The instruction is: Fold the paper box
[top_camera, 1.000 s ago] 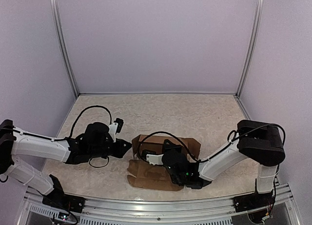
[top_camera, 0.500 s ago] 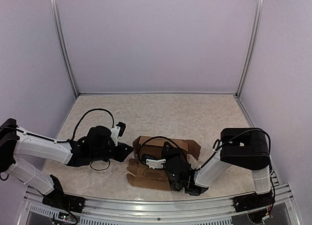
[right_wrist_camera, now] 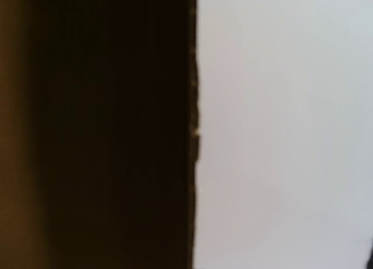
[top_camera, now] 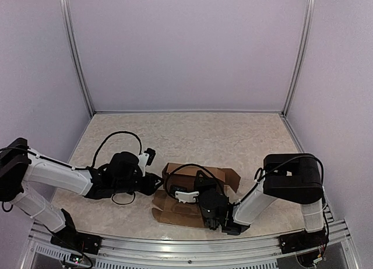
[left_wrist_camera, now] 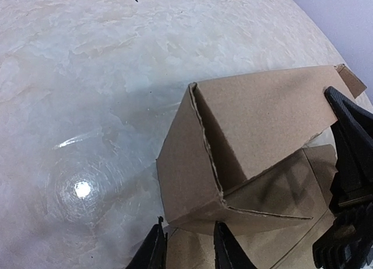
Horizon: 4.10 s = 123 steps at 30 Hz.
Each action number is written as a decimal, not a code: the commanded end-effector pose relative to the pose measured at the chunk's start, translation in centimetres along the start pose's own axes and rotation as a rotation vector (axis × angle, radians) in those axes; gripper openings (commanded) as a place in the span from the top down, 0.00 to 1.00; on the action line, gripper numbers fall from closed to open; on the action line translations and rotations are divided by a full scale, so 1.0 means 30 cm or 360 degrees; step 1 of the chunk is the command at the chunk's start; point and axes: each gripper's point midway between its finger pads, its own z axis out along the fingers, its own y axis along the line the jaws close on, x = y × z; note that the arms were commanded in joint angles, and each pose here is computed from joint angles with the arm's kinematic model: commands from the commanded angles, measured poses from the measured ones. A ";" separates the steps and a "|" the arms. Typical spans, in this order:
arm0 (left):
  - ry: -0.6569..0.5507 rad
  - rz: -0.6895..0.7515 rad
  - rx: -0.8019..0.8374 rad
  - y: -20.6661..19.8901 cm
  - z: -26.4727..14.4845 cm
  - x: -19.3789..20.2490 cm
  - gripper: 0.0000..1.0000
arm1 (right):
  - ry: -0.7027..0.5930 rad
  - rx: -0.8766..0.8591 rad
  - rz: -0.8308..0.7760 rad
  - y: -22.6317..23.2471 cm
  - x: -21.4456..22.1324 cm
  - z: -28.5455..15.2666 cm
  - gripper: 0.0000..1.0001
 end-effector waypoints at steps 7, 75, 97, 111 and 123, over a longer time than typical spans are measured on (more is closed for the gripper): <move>0.0003 0.0115 -0.0047 -0.013 0.045 -0.019 0.55 | -0.0007 -0.0024 0.0038 0.027 0.007 -0.022 1.00; -0.0103 0.0570 -0.0032 -0.109 0.190 -0.266 1.00 | -0.0374 -0.1528 0.1593 -0.252 -0.065 -0.132 0.31; -0.0070 0.0820 0.0157 -0.188 0.333 -0.248 1.00 | -0.0344 -0.1519 0.2292 -0.302 0.021 0.088 1.00; -0.0065 0.0778 0.0191 -0.191 0.373 -0.223 0.99 | -0.0316 -0.1455 0.2439 -0.221 -0.009 0.208 1.00; -0.0095 0.0749 0.0190 -0.182 0.390 -0.205 0.96 | -0.0303 -0.1424 0.2493 -0.139 -0.029 0.277 1.00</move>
